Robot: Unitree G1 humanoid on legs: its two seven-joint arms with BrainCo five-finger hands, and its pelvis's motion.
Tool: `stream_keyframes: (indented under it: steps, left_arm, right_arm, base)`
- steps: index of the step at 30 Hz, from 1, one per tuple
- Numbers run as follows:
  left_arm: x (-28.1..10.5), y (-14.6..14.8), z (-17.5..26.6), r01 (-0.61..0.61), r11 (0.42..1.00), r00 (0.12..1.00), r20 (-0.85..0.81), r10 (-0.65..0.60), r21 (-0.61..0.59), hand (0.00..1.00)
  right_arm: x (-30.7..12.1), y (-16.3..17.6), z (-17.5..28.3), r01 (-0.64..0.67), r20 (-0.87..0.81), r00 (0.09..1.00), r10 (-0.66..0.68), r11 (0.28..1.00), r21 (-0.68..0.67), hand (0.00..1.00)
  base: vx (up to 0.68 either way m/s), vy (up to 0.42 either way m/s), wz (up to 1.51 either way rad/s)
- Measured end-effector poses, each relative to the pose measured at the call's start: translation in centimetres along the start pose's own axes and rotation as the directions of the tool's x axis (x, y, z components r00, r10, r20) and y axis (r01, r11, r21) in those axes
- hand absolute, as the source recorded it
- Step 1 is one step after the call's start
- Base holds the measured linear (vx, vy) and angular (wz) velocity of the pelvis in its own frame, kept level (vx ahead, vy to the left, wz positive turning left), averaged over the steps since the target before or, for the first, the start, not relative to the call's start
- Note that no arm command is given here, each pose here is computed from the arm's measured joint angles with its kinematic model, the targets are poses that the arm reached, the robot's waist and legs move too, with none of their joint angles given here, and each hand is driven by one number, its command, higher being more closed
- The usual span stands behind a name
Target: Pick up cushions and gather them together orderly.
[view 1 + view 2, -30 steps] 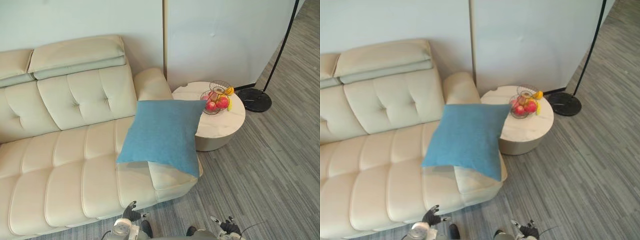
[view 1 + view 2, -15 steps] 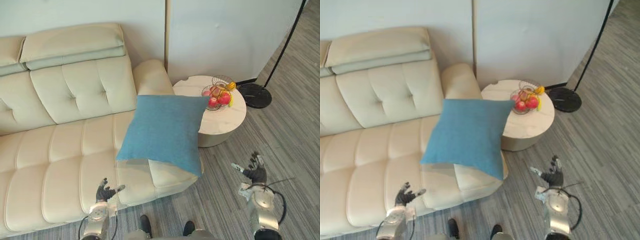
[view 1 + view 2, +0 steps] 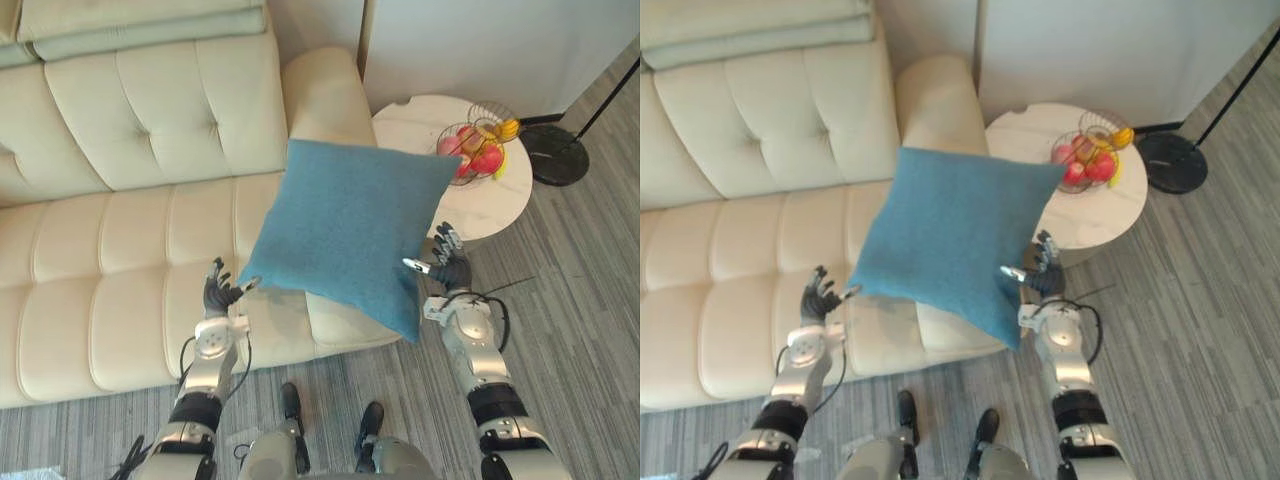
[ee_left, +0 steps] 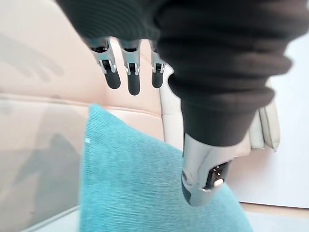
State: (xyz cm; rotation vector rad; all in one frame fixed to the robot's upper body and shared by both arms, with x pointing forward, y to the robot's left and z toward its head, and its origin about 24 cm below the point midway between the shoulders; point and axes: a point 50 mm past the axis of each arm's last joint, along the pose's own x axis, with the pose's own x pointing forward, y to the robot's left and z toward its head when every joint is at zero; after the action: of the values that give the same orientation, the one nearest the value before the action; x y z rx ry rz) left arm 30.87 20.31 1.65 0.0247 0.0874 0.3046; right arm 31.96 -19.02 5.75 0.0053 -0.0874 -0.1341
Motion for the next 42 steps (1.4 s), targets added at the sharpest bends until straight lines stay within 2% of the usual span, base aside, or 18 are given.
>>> stream_keyframes:
  steps: [4,12,27,32,37,38,39,42]
  left_arm:
    - [1.8,0.0,3.3,-0.028,1.000,0.995,0.099,0.027,0.003,0.00]
    - [3.6,-0.9,7.7,-0.056,0.998,0.975,0.215,0.059,-0.021,0.00]
    - [5.3,-4.8,16.6,-0.001,1.000,0.903,0.430,0.003,-0.004,0.00]
    - [5.6,-6.4,17.9,0.028,0.999,0.898,0.439,-0.037,0.027,0.00]
    - [4.9,-8.8,16.9,0.087,0.994,0.904,0.415,-0.105,0.062,0.00]
    - [4.8,-9.1,16.7,0.095,0.993,0.903,0.414,-0.113,0.065,1.00]
    - [4.7,-9.4,16.5,0.109,0.992,0.902,0.412,-0.127,0.066,1.00]
    - [4.4,-9.6,16.2,0.133,0.990,0.901,0.410,-0.142,0.051,1.00]
  right_arm:
    - [1.9,0.5,1.7,0.030,0.043,0.999,-0.031,0.999,0.018,0.00]
    - [2.2,0.9,2.3,0.114,0.061,0.991,-0.120,0.989,0.095,0.00]
    - [1.3,1.7,4.2,0.089,0.154,0.981,-0.118,0.979,0.184,0.00]
    - [1.2,2.2,5.3,0.068,0.192,0.975,-0.112,0.972,0.225,0.00]
    - [1.1,2.6,5.9,0.053,0.212,0.971,-0.111,0.964,0.262,0.00]
    - [1.1,2.7,6.0,0.052,0.214,0.970,-0.111,0.963,0.263,0.00]
    - [1.2,2.8,6.1,0.052,0.216,0.970,-0.113,0.962,0.268,1.00]
    - [1.5,3.0,6.6,0.056,0.223,0.967,-0.121,0.960,0.275,1.00]
  base:
    - [-0.08,0.022,0.00]
    - [-0.07,0.000,0.06]
    - [-0.02,-0.006,-0.04]
    - [0.03,-0.007,-0.10]
    - [0.01,0.000,-0.02]
    - [0.00,0.000,0.00]
    - [0.00,0.000,0.00]
    - [0.01,0.000,0.03]
